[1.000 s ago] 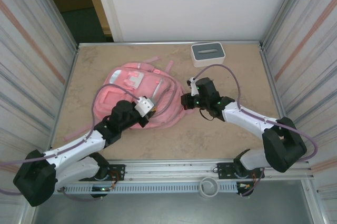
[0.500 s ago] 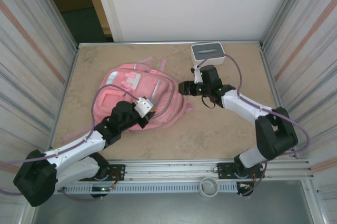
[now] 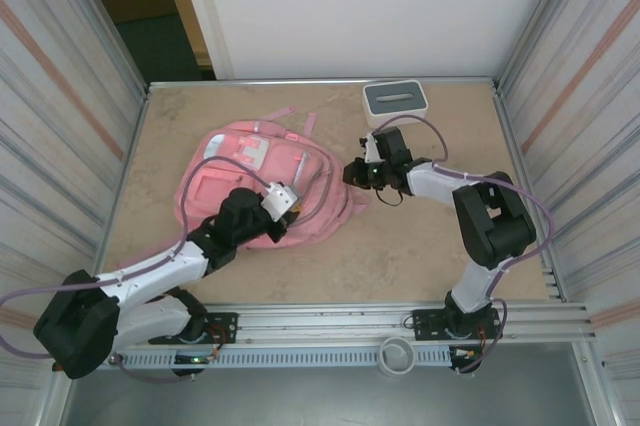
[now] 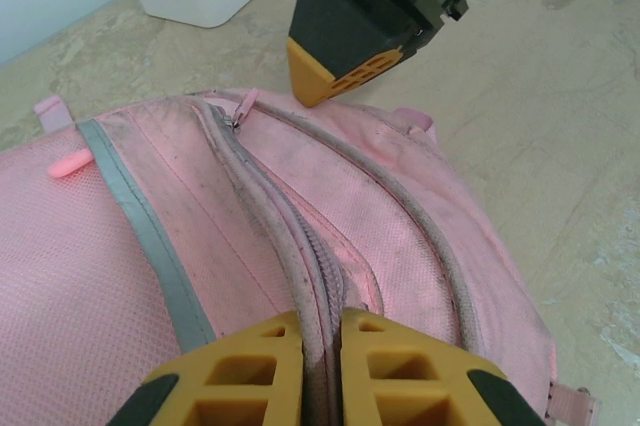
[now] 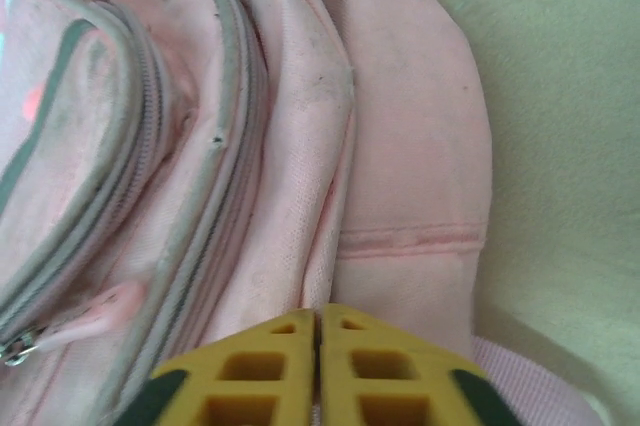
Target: Pack books, pencil case, and school supplies into a backpack
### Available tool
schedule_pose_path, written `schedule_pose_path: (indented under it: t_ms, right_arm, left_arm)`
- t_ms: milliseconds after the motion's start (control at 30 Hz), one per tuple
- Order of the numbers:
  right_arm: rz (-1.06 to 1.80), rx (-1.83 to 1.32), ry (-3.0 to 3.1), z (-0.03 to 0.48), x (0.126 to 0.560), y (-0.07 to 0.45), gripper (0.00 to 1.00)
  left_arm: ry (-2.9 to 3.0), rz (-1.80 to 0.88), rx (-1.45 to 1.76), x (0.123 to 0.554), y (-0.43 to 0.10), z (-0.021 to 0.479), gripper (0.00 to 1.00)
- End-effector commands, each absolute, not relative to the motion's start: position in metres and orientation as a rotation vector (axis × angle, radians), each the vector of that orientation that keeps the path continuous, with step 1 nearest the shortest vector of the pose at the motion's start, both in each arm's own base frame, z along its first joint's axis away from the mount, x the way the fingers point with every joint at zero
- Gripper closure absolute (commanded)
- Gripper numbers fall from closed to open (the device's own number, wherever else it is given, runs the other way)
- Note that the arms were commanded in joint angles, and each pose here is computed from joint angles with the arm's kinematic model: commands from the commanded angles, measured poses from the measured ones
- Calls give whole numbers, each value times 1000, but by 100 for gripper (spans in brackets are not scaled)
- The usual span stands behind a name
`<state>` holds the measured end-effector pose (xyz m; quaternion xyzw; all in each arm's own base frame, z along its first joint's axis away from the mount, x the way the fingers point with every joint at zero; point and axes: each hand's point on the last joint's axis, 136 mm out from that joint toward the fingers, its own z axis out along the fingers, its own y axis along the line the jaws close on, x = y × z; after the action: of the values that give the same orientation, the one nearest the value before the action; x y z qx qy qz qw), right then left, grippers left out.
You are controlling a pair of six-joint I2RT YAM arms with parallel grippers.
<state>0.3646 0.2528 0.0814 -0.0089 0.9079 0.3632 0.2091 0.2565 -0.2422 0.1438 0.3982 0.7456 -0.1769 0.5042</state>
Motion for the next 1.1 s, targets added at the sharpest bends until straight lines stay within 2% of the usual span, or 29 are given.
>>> schedule_pose_path:
  t_ms: [0,167,233,367,500,567,667,800,933,1067]
  right_arm:
    - [1038,20,2533,88,340,241,99]
    - [923,95,2524,81,307,219,100]
    - [863,85,2511,81,292,218,100]
    - [814,-4,2463,85,260,238,100]
    - [781,-157,2408,98,237,260,99]
    - [756,-211,2391,105,232,262,94]
    - [699,-239,2386,110,232,253,74]
    - [657,-277,2364,121,235,238,55]
    - [667,-258,2331,133,243,219,45]
    - [649,-171,2314,140,252,194,40]
  left_arm:
    - [1786,-488,895,268,-254,166,87]
    - [1846,-495,902,277,-262,158,84]
    - [1872,-465,881,282,-260,154,80]
    - [1897,-386,812,289,-245,158,64]
    - [1916,-369,786,278,-230,167,42]
    - [1898,-400,792,268,-229,174,34]
    - [1828,-442,847,252,-234,184,25]
    - [1745,-399,1005,238,-249,191,23]
    - [1724,-351,1161,238,-265,183,24]
    - [1758,-300,1295,244,-275,161,25]
